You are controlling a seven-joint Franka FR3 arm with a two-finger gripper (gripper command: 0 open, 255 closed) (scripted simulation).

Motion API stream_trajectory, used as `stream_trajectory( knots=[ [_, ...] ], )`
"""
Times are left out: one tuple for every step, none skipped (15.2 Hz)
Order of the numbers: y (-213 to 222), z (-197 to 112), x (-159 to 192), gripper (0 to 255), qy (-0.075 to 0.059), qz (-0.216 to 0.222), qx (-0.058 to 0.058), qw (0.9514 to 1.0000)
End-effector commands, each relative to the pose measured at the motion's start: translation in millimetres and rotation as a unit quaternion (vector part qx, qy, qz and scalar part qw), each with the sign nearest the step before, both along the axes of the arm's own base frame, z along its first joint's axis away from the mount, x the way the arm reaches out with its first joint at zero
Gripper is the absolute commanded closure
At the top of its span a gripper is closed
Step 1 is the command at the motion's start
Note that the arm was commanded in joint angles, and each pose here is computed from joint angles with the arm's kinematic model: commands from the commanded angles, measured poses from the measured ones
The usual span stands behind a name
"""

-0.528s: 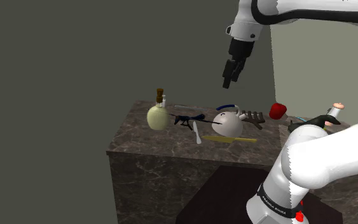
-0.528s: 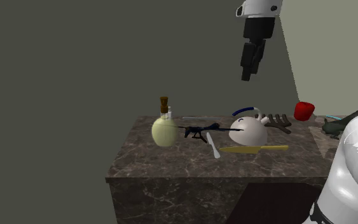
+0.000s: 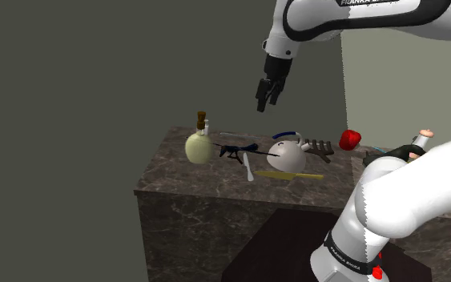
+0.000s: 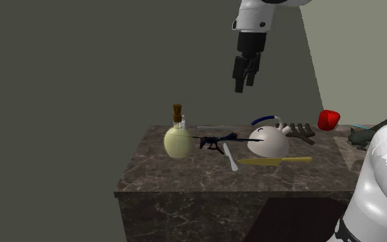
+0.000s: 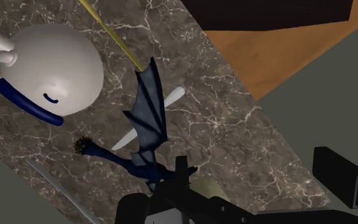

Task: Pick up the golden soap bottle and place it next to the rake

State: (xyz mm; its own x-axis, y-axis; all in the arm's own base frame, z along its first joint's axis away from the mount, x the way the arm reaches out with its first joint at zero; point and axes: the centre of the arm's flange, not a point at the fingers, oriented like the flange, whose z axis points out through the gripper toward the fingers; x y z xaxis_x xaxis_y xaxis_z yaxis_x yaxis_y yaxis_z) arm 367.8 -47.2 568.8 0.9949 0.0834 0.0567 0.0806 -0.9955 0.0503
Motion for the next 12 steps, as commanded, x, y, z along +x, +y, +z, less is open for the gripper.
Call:
stream_trajectory(
  knots=[
    [-1.1, -9.7, 23.9, 0, -0.003, -0.001, 0.005, 1.0000],
    [-1.1, -14.1, 35.9, 0, -0.005, -0.001, 0.007, 1.0000],
    [-1.2, -18.5, 47.9, 0, -0.006, -0.001, 0.009, 0.9999],
    [-1.2, -22.8, 60.0, 0, -0.007, -0.001, 0.012, 0.9999],
    [-1.2, -27.1, 72.0, 0, -0.009, -0.001, 0.014, 0.9999],
    [-1.1, -31.4, 84.1, 0, -0.010, -0.002, 0.016, 0.9998],
    [-1.1, -35.7, 96.2, 0, -0.011, -0.002, 0.019, 0.9998],
    [-1.0, -39.9, 108.3, 0, -0.013, -0.002, 0.021, 0.9997],
    [-1.0, -44.1, 120.3, 0, -0.014, -0.002, 0.023, 0.9996],
    [-0.9, -48.2, 132.5, 0, -0.015, -0.002, 0.026, 0.9996],
    [-0.8, -52.4, 144.6, 0, -0.017, -0.003, 0.028, 0.9995],
    [-0.7, -56.4, 156.7, 0, -0.018, -0.003, 0.030, 0.9994]
  ],
)
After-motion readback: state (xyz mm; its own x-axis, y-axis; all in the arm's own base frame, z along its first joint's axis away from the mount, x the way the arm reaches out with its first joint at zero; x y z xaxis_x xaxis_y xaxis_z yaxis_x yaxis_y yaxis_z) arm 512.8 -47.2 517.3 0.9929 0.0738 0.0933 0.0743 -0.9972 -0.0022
